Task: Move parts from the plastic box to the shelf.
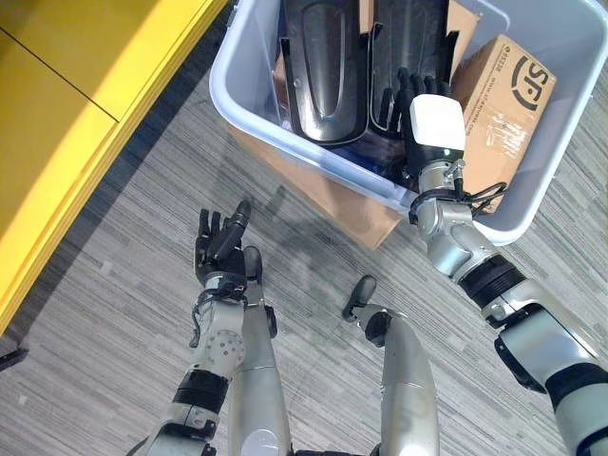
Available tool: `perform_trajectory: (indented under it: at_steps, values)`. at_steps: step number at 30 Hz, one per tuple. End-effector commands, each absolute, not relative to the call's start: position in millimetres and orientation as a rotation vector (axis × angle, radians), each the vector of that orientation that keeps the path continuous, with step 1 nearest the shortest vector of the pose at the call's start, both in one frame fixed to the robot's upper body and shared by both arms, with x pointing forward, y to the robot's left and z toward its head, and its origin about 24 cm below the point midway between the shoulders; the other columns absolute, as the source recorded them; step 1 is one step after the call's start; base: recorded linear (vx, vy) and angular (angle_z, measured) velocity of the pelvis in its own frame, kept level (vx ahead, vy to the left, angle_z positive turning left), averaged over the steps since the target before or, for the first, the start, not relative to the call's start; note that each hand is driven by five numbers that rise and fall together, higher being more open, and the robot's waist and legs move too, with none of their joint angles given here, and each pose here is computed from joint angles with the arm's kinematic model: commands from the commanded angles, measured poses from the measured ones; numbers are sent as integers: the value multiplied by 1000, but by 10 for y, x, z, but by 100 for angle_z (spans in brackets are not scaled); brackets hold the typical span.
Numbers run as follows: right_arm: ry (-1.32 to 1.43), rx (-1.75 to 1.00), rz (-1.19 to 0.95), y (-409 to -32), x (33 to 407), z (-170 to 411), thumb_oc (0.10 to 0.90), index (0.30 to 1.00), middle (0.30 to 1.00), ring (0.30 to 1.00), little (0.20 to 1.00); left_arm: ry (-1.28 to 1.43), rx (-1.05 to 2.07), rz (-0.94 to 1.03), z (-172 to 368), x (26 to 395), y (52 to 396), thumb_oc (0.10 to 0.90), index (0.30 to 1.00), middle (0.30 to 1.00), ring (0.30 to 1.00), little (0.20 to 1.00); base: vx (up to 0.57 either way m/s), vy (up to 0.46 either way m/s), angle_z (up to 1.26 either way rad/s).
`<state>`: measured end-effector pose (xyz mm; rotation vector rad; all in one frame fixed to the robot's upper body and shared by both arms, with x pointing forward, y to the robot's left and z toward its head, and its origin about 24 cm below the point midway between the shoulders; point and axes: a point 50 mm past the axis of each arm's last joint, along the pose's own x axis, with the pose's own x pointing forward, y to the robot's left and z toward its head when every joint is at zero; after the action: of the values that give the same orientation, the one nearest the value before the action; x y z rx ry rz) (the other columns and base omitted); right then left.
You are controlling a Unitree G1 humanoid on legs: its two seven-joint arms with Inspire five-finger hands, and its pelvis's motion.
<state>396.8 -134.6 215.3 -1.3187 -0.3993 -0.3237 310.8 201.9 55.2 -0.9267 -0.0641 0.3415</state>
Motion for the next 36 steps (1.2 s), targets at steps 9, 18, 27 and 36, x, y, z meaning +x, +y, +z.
perform_trajectory:
  at_steps: [9, 18, 27, 36]
  values:
    - [-552, -1385, -462, -1332, 3985, 2722, 900, 1000, 1000, 1000, 1000, -225, -956, 226, 947, 3216, 1903, 900, 1000, 1000, 1000, 1000, 0, 0, 0]
    - [-649, -1518, -574, -1353, 3984, 2877, 900, 1000, 1000, 1000, 1000, -257, -962, 206, 944, 3218, 1960, 900, 1000, 1000, 1000, 1000, -1, 4, 0]
    - [-581, -1486, -645, -1508, 4032, 2887, 900, 1000, 1000, 1000, 1000, -240, -975, 211, 895, 3255, 1950, 900, 1000, 1000, 1000, 1000, 10, 31, -3]
    - [-418, -1369, -558, -1610, 4118, 2699, 400, 300, 300, 300, 300, -243, -984, 206, 890, 3297, 1931, 900, 1000, 1000, 1000, 1000, 20, 45, -5]
